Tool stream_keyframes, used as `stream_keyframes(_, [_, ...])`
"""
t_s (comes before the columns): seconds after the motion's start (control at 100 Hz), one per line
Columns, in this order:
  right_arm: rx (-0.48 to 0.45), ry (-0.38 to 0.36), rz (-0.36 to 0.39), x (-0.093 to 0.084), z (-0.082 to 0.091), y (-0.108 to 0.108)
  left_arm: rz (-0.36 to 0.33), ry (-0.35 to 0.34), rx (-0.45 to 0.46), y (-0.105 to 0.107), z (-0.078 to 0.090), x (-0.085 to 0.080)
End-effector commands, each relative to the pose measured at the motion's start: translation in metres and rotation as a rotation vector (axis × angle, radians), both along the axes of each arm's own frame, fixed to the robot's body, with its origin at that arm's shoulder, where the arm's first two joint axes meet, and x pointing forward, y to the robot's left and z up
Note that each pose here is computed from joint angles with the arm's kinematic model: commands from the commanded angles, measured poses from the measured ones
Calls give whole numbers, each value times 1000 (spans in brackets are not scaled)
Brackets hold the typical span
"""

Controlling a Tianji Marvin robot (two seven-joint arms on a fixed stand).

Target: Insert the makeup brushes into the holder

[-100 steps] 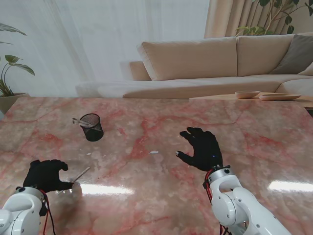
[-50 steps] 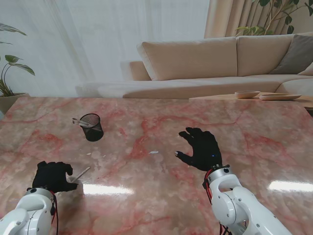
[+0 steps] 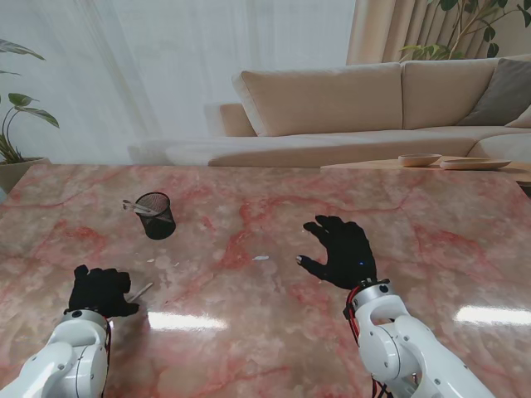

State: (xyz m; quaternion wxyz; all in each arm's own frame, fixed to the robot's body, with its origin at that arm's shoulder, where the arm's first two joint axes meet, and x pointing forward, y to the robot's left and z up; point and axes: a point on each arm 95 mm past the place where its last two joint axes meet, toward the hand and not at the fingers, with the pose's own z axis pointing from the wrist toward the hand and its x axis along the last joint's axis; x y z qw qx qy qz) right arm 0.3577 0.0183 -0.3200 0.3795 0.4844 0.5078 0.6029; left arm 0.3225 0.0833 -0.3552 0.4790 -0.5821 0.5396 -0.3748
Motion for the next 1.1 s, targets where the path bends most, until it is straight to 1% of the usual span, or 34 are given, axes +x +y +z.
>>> stream_keyframes(0.0, [2, 25, -6, -3, -5, 0, 3, 8, 6, -2, -3, 1])
stream_keyframes(0.21, [0, 26, -6, -4, -4, -1, 22, 30, 32, -7, -8, 10])
stream_keyframes(0.4, [-4, 24, -3, -4, -2, -1, 30, 51, 59, -7, -14, 18])
stream_keyframes(0.68, [-14, 29, 1, -4, -1, 0, 41, 46, 51, -8, -18, 26])
stream_keyframes(0.84, [-17, 28, 2, -4, 0, 0, 33, 39, 35, -13, -20, 29])
stream_keyframes(1.09, [-20, 26, -1, -4, 2, -1, 32, 52, 34, -19, -25, 33])
